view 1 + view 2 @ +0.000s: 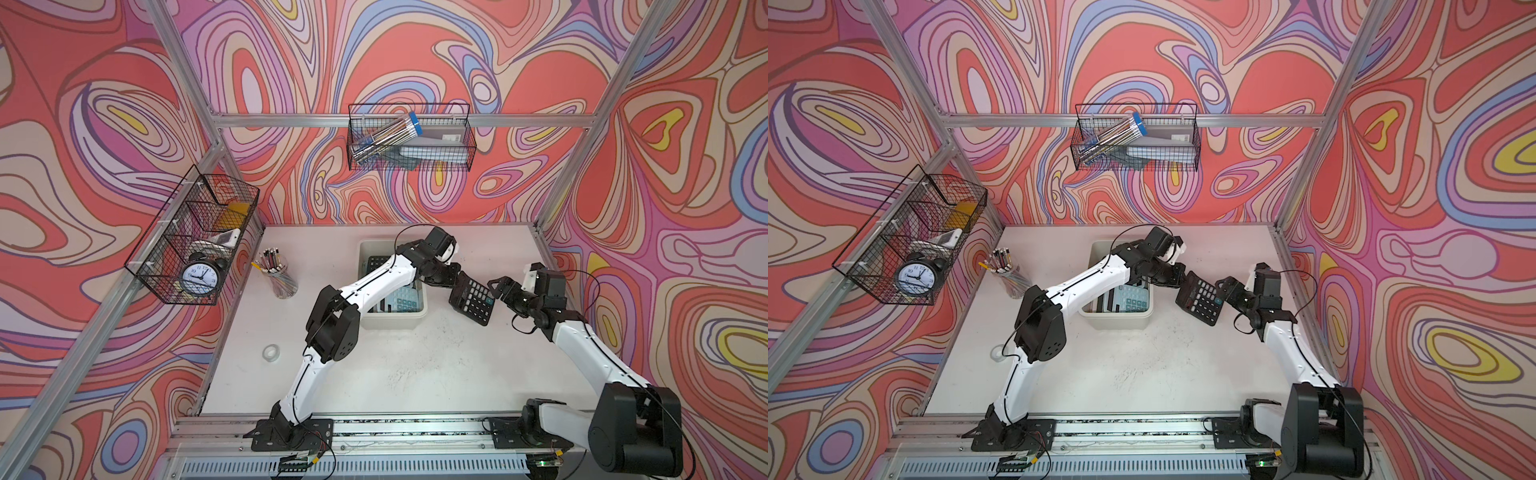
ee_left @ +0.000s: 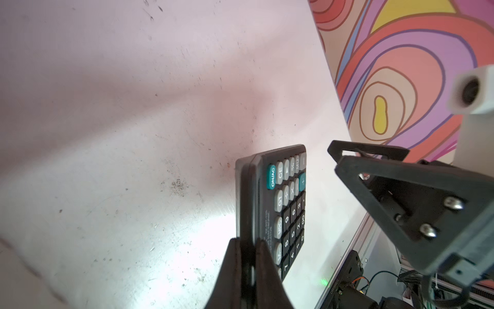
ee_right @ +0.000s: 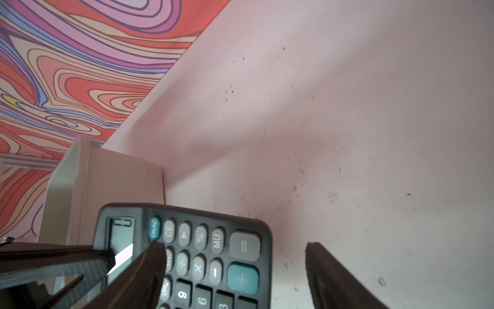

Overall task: Put the calculator in the storage box
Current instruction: Pick up the calculator at the center of the board, then place the calculator in the storage box.

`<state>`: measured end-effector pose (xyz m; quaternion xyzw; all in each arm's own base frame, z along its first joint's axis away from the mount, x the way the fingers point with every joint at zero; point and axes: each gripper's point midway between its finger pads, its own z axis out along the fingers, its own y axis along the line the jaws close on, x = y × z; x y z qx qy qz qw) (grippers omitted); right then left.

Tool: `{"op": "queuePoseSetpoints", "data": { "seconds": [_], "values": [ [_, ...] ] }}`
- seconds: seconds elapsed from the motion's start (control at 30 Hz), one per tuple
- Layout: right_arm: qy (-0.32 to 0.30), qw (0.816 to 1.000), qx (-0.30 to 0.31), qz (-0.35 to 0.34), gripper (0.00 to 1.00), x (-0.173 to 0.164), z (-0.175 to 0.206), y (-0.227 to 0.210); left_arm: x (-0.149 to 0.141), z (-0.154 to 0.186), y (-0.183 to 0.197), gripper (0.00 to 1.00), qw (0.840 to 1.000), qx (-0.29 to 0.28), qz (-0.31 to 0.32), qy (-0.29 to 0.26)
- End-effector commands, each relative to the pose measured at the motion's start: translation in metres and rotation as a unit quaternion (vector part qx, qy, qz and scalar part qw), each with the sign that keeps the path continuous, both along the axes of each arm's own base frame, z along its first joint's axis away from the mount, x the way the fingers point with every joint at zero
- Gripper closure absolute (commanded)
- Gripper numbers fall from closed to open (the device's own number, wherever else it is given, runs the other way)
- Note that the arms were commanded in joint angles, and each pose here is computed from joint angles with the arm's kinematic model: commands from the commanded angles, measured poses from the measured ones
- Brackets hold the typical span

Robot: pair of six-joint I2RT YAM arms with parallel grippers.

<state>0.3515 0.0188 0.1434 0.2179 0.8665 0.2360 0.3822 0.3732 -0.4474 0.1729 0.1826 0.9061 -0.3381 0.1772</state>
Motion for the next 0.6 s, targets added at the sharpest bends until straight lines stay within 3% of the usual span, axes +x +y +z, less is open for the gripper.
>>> {"op": "queuePoseSetpoints", "data": {
  "seconds": [0.0,0.13,0.57],
  "values": [
    [-0.014,1.0,-0.002,-0.002,0.1,-0.005,0.011,-0.001,0.001,0.035,0.009,1.0,0.999,-0.013,0.021,-0.037],
    [-0.025,1.0,-0.004,0.0,0.05,-0.01,0.023,0.0,-0.004,0.056,0.024,1.0,0.998,-0.013,0.037,-0.057],
    [-0.028,0.999,0.004,0.015,0.05,-0.016,0.026,0.006,-0.009,0.106,0.096,1.0,0.991,-0.042,0.099,-0.083]
  ]
}}
